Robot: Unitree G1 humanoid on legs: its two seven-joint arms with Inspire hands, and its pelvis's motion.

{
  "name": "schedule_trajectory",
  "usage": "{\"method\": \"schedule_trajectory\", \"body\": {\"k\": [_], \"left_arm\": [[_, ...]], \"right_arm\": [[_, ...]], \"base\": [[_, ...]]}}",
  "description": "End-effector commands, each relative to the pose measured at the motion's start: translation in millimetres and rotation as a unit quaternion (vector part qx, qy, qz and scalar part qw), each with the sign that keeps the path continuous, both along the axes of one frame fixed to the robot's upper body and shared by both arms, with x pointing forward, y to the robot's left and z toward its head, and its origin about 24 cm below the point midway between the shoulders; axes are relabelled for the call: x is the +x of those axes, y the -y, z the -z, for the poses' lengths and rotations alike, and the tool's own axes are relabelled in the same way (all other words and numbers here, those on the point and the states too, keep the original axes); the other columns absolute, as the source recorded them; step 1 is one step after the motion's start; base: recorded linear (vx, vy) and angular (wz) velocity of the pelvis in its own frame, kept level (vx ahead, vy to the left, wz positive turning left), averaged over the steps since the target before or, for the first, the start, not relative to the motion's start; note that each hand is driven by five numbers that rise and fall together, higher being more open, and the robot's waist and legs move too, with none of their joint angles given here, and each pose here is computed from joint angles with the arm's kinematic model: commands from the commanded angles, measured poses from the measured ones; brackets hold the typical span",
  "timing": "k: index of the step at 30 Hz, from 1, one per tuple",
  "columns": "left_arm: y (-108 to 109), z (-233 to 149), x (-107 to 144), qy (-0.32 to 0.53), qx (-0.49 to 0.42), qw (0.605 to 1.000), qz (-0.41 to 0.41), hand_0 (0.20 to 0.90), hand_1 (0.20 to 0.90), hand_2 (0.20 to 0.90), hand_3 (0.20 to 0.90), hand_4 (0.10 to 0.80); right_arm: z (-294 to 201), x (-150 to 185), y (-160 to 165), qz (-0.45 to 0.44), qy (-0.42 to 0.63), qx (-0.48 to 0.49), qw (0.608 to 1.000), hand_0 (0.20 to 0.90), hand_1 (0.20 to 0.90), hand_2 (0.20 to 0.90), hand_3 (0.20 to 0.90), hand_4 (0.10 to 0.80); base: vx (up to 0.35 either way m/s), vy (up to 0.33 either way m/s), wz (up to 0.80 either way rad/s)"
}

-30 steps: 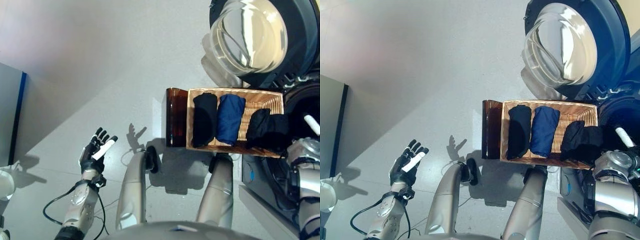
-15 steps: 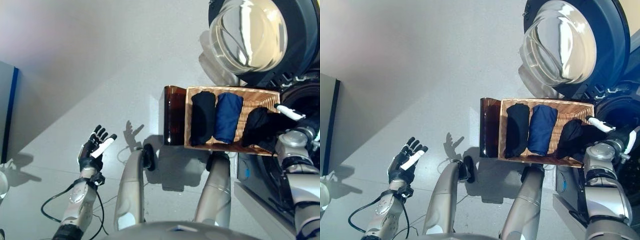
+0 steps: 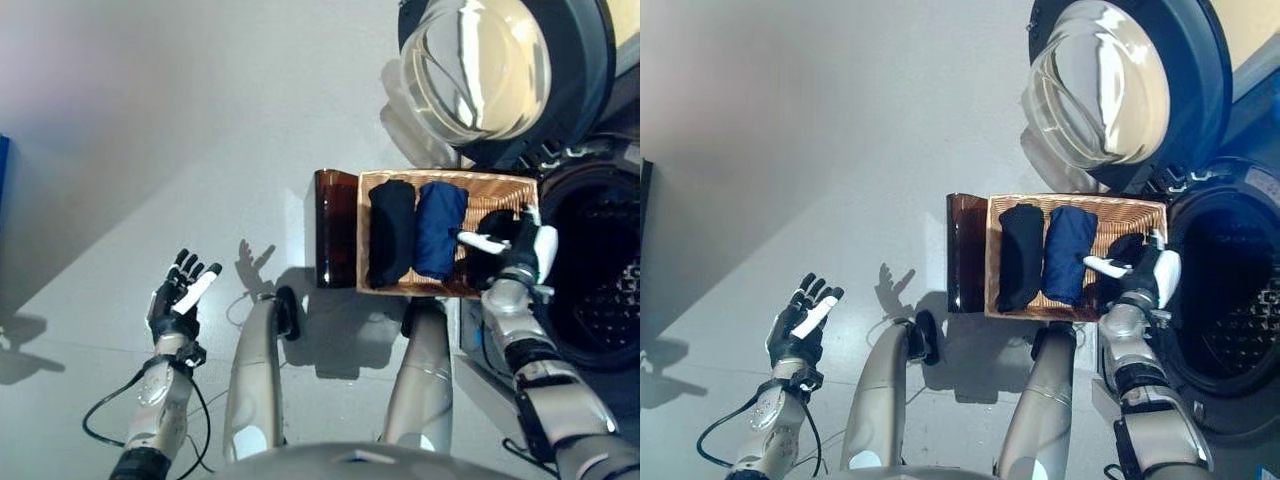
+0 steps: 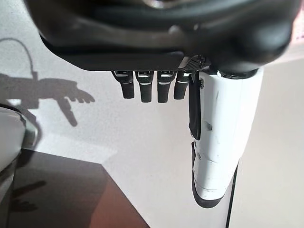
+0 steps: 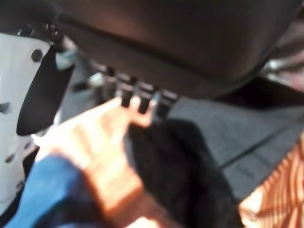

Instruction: Pick up the clothes and place them into the washing machine

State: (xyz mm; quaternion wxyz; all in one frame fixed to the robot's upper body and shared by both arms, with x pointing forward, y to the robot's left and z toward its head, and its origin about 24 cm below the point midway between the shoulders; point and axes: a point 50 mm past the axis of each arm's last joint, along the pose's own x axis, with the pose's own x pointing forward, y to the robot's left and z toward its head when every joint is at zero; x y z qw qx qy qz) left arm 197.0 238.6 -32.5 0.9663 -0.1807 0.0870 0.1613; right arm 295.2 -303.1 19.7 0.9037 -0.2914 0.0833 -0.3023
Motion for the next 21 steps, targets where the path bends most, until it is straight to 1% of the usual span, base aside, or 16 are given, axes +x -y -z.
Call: {"method": "schedule_trajectory", "body": {"k": [1, 9, 14, 16, 17, 21], "left_arm": [[-30, -24, -5, 0.061, 0.058, 0.995, -0.044, 0.900, 0.900, 0.900, 0.900, 0.800], [-31, -27, -6, 0.064, 0.063, 0.995, -0.033, 0.900, 0.900, 0.900, 0.900, 0.800], [-31, -26, -8, 0.061, 0.070, 0.996, -0.016, 0.900, 0.900, 0.900, 0.900, 0.800], [-30, -27, -7, 0.063, 0.068, 0.996, -0.014, 0.900, 0.900, 0.900, 0.900, 0.800], [-30, -28, -7, 0.064, 0.069, 0.995, -0.012, 0.900, 0.900, 0.900, 0.900, 0.800], [-29, -28, -6, 0.064, 0.069, 0.995, -0.007, 0.900, 0.900, 0.900, 0.900, 0.800]], "right_arm": [[-12, 0, 16, 0.017, -0.002, -0.070, 0.997, 0.900, 0.900, 0.900, 0.900, 0.800], [-18, 4, 31, 0.049, -0.052, -0.127, 0.989, 0.900, 0.900, 0.900, 0.900, 0.800], [-33, 7, 44, 0.042, -0.093, -0.238, 0.966, 0.900, 0.900, 0.900, 0.900, 0.800], [-35, 8, 46, 0.045, -0.095, -0.242, 0.965, 0.900, 0.900, 0.900, 0.900, 0.800], [-39, 11, 47, 0.039, -0.101, -0.261, 0.959, 0.900, 0.900, 0.900, 0.900, 0.800], [-37, 13, 46, 0.032, -0.122, -0.259, 0.958, 0.900, 0.900, 0.900, 0.900, 0.800]], "base": [[0.000, 0.000, 0.00], [0.000, 0.000, 0.00], [0.000, 0.000, 0.00], [0.000, 0.000, 0.00], [0.000, 0.000, 0.00], [0.000, 0.000, 0.00]]}}
